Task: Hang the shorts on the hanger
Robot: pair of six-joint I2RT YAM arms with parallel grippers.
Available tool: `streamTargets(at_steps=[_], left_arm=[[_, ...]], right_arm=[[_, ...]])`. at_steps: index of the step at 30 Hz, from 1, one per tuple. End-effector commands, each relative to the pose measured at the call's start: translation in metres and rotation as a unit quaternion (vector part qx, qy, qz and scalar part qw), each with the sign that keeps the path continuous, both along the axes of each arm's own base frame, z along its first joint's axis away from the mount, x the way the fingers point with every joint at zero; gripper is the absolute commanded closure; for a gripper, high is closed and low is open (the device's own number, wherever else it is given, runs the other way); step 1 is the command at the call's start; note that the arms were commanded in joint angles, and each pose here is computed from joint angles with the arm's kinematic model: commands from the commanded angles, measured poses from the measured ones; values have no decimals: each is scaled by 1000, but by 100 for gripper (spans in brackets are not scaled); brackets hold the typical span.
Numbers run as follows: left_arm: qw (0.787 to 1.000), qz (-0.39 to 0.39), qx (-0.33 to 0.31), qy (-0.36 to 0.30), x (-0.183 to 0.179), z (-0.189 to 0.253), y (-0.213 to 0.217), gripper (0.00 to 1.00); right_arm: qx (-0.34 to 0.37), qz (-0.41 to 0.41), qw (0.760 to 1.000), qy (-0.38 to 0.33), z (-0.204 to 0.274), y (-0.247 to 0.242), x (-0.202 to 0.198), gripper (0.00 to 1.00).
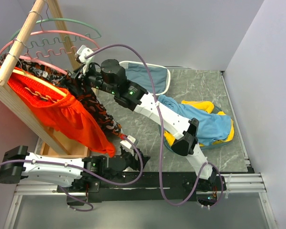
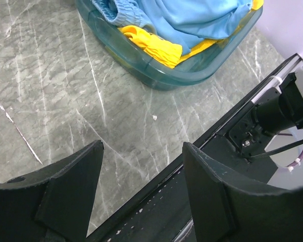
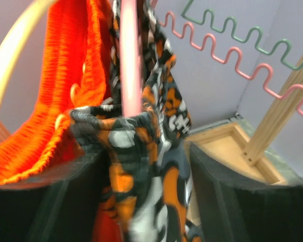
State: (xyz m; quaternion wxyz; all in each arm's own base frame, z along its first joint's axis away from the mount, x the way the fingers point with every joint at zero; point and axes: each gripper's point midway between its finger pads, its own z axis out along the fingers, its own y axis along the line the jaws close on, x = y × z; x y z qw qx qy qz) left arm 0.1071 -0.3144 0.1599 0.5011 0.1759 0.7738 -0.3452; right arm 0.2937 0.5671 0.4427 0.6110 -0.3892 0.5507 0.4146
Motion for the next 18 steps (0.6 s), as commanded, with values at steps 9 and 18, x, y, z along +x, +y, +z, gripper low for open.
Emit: streamTargets(at_steps=[9,18], left_arm=[[999,16,-31,2,4,15,-1,29],[998,39,-50,19,19,20,0,25]], right_arm=[[84,-15,995,-49,93,-49,-25,5],[58,-20,998,-31,88,-77,-39,0]])
